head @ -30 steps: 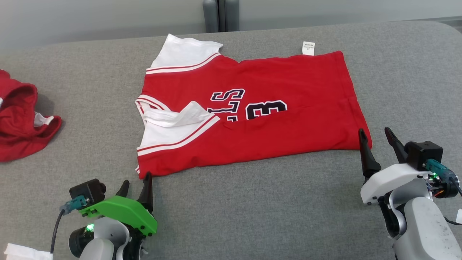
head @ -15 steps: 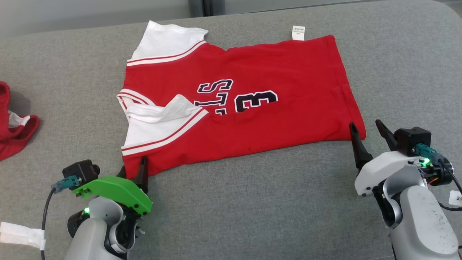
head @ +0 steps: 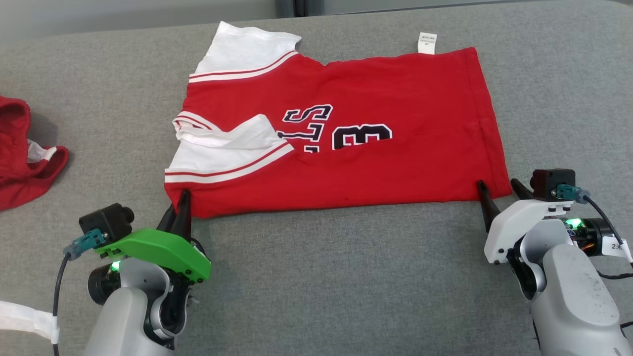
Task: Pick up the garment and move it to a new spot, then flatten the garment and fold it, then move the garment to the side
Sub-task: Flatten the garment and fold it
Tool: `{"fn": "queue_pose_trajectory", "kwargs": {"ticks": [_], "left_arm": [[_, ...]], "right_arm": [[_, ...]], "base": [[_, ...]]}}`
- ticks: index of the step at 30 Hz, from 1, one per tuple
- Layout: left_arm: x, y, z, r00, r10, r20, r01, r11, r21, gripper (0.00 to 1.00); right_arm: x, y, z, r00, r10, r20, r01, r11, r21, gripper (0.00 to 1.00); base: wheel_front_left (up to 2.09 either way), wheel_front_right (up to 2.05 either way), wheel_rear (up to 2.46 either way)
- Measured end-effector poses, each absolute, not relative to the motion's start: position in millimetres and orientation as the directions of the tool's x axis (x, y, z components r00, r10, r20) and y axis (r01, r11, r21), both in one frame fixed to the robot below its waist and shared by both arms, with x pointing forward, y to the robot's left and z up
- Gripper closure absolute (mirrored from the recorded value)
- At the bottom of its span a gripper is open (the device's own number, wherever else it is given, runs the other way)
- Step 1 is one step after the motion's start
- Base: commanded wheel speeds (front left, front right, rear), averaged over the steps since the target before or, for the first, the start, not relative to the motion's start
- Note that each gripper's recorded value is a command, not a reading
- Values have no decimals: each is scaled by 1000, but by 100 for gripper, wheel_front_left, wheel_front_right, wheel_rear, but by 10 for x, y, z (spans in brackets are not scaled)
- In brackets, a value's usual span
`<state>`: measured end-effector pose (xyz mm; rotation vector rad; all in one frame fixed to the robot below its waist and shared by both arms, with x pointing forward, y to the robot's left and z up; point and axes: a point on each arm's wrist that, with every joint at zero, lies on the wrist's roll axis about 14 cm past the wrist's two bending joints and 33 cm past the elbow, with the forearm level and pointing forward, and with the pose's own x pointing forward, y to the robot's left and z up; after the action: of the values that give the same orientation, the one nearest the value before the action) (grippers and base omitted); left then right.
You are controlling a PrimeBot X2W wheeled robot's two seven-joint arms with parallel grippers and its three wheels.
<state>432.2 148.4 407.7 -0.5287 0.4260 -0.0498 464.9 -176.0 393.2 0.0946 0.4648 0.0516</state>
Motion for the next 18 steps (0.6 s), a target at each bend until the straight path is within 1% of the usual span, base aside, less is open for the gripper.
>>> {"fn": "queue_pose_trajectory", "kwargs": {"ticks": [1, 2, 4, 6, 7, 10, 14, 18], "left_arm": [[4334, 1496, 4124, 918, -152, -365, -54, 866, -496, 100], [4344, 1495, 4164, 924, -154, -351, -44, 868, -495, 100], [4363, 1471, 4260, 933, -164, -321, -20, 866, -499, 100], [4382, 1436, 4359, 941, -175, -290, 6, 865, -502, 100], [4389, 1414, 4410, 944, -182, -275, 20, 864, -504, 100], [4406, 1366, 4559, 953, -197, -231, 57, 863, -503, 100], [4392, 1338, 4742, 959, -214, -186, 97, 864, -494, 100], [4274, 1310, 4852, 955, -238, -177, 128, 869, -479, 100]], "right_arm": [[4652, -1726, 3906, 886, 80, -457, -35, 994, 107, 9], [4660, -1696, 3897, 882, 89, -463, -41, 993, 113, 38], [4670, -1642, 3889, 877, 106, -469, -50, 990, 129, 71], [4682, -1621, 3911, 881, 111, -460, -48, 988, 147, 97], [4690, -1616, 3932, 885, 112, -451, -49, 988, 148, 100], [4718, -1625, 4024, 903, 108, -416, -42, 986, 163, 100], [4794, -1649, 4271, 936, 100, -337, -31, 978, 206, 100], [4774, -1691, 4500, 956, 94, -278, -24, 969, 245, 100]], "base": [[0, 0, 0], [0, 0, 0], [0, 0, 0], [0, 0, 0], [0, 0, 0], [0, 0, 0], [0, 0, 0], [0, 0, 0]]}}
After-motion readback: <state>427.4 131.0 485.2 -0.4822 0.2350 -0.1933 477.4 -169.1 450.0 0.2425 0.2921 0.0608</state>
